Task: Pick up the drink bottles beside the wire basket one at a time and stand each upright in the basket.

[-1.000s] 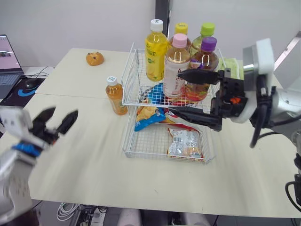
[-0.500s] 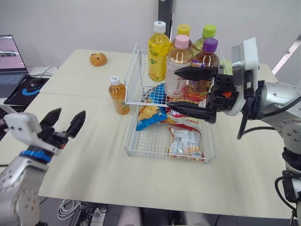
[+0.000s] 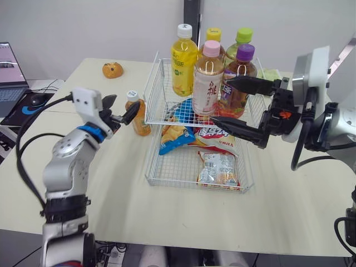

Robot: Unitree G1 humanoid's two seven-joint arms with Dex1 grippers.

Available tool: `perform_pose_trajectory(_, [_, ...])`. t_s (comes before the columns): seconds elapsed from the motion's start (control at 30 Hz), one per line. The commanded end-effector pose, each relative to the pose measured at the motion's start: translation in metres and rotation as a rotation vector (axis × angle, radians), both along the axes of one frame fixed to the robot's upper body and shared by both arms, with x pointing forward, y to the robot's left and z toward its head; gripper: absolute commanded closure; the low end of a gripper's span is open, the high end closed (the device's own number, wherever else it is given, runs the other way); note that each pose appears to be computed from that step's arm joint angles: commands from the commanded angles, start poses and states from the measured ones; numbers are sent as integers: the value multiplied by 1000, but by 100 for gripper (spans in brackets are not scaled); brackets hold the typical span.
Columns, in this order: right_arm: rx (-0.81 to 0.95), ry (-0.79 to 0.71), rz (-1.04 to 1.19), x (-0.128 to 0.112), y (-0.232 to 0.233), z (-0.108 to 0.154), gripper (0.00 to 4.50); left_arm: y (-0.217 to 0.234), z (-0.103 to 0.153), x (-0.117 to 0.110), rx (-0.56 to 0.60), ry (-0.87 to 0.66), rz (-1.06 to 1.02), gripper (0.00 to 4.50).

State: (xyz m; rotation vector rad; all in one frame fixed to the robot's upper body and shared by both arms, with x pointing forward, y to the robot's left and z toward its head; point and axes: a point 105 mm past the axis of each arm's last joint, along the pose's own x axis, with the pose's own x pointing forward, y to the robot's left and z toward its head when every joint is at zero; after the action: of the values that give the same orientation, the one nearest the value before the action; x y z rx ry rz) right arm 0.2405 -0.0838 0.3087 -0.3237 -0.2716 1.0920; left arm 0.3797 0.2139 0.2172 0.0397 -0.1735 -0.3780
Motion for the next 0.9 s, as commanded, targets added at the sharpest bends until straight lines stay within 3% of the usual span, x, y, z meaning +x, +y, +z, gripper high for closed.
perform_pose_trajectory(0.03, [9,-47,-19,-9,-3,8,0,-1,8,9,22,-33,21,10])
perform_pose_trajectory(0.27, [12,-48,-28,-14,-2,10,0,-7,6,24,42,-30,13,10])
perform_pose_trajectory(0.4, [11,-48,-32,-16,-2,10,0,-10,6,25,35,-36,3,88])
perform_pose_trajectory(0.57, [14,-46,-32,-17,-2,11,0,-10,7,28,34,-46,6,246])
perform_pose_trajectory(0.67, [15,-43,-28,-17,-1,12,0,-9,10,30,44,-50,3,313])
perform_pose_trajectory(0.9, [17,-41,-26,-17,-1,12,0,-10,16,27,23,-57,-42,313])
